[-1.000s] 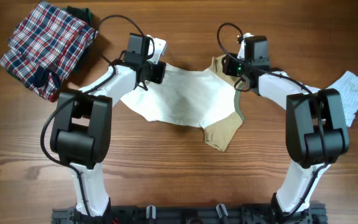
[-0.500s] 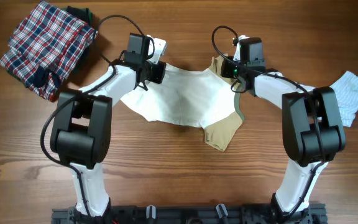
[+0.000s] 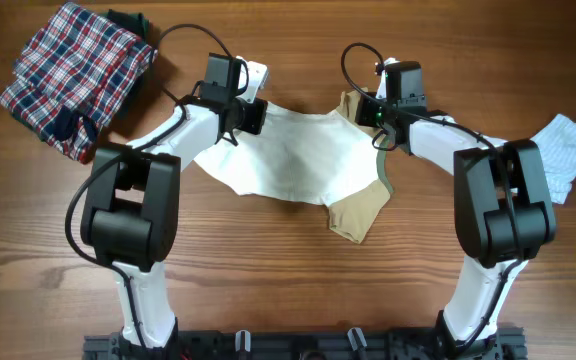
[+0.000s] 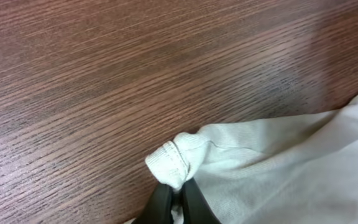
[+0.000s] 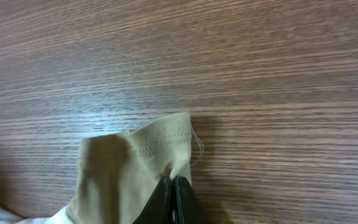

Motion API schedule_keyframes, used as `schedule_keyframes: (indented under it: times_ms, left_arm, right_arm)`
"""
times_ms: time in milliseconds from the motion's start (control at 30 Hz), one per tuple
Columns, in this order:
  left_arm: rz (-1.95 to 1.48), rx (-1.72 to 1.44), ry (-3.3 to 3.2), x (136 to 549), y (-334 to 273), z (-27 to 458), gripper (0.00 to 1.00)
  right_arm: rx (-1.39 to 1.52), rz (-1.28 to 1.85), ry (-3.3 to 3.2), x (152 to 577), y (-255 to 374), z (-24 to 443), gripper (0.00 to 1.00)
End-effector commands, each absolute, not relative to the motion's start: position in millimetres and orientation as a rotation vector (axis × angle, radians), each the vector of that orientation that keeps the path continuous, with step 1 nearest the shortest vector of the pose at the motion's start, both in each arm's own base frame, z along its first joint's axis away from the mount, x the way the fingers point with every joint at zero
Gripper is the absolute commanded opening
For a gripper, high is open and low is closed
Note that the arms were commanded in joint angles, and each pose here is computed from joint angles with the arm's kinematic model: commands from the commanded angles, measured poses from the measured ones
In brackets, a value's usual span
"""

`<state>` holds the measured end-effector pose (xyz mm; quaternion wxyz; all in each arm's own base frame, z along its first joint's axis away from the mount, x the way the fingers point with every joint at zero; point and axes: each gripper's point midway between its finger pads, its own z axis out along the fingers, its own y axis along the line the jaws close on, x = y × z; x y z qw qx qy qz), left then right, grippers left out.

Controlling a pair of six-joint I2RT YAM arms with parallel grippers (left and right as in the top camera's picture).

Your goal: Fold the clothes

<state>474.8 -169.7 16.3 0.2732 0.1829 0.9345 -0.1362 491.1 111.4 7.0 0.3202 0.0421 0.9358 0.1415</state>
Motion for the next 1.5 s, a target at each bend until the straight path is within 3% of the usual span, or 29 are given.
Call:
schedule_keyframes:
  times_ms: [0, 333, 633, 900, 1467]
  left_arm:
    - [-0.355, 0.497, 2.474, 476, -170, 37, 0.04]
    - [-0.364, 0.501, 2.497, 466, -169, 48, 0.04]
    - [-0.364, 0.502, 2.535, 458, -167, 46, 0.04]
    - [-0.362, 0.503, 2.565, 452, -165, 43, 0.04]
    - [-0.354, 0.472, 2.592, 443, -151, 58, 0.04]
  right_arm:
    - [0.065, 0.468, 2.401, 492, 125, 50, 0.04]
    - [0.095, 0.453, 2.519, 467, 120, 43, 0.04]
    - [0.15, 0.465, 2.537, 449, 117, 73, 0.04]
    - [0.275, 0.447, 2.677, 420, 110, 57, 0.04]
    - [0.35, 0.394, 2.714, 403, 100, 68, 0.04]
